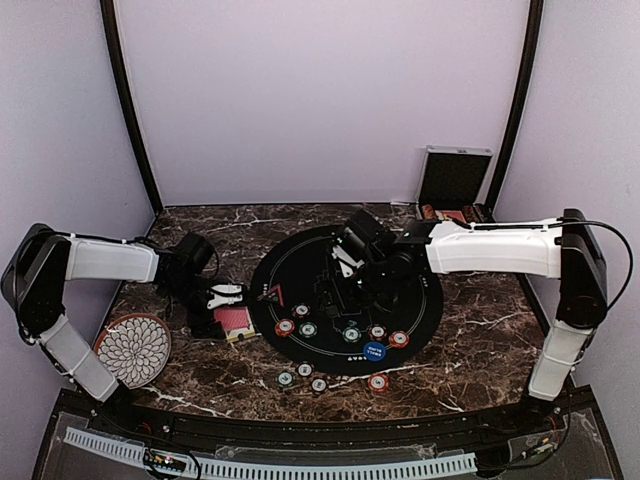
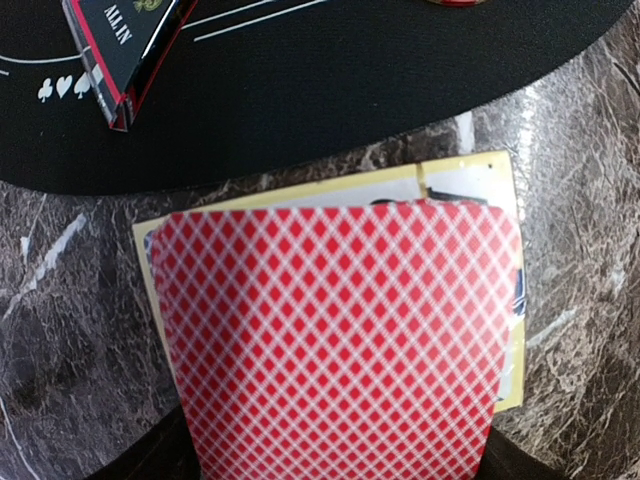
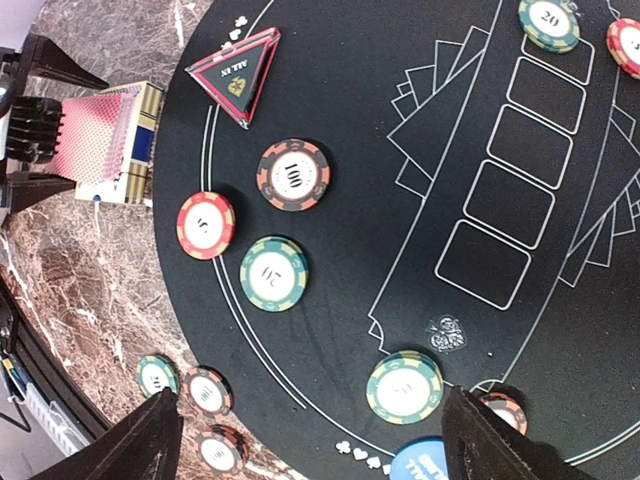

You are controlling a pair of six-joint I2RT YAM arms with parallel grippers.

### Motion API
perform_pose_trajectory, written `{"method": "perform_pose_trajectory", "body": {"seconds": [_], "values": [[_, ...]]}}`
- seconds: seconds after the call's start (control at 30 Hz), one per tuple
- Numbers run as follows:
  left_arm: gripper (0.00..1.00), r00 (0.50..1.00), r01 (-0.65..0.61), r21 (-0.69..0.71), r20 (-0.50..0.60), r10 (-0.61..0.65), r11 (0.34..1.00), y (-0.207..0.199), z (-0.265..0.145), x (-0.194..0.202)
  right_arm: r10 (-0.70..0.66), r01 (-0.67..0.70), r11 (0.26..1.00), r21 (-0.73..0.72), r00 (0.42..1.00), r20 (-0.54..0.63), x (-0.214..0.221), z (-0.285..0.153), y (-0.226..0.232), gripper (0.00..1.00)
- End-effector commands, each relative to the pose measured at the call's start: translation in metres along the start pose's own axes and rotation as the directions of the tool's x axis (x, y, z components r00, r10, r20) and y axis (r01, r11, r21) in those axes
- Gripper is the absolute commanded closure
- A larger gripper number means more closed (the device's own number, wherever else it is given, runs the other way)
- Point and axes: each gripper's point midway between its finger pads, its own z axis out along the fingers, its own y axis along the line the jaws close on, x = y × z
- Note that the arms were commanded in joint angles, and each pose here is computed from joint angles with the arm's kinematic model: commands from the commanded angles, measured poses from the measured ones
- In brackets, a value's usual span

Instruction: Distribute texas hold em gaming equipment

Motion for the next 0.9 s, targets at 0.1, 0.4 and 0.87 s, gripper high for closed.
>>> {"method": "perform_pose_trajectory", "body": {"seconds": [0.1, 0.4, 0.87], "values": [[0.26, 1.0, 0.005, -0.005, -0.009, -0.005, 1.0, 0.001, -0.001, 0.0, 0.024, -0.021, 0.997, -0.07, 0.999, 0.037, -0.009, -0.008, 0.011, 0.12], [0.5, 1.0, 0.001, -0.025, 0.012, -0.001, 1.0, -0.001, -0.006, -0.001, 0.054, -0.05, 0.992, -0.114, 0.998, 0.036, -0.01, -0.003, 0.017, 0.17], [0.88, 0.999, -0.003, -0.08, 0.047, 0.007, 0.997, 0.005, -0.023, -0.007, 0.081, -0.073, 0.983, -0.167, 0.996, 0.038, -0.016, -0.002, 0.024, 0.19]]}}
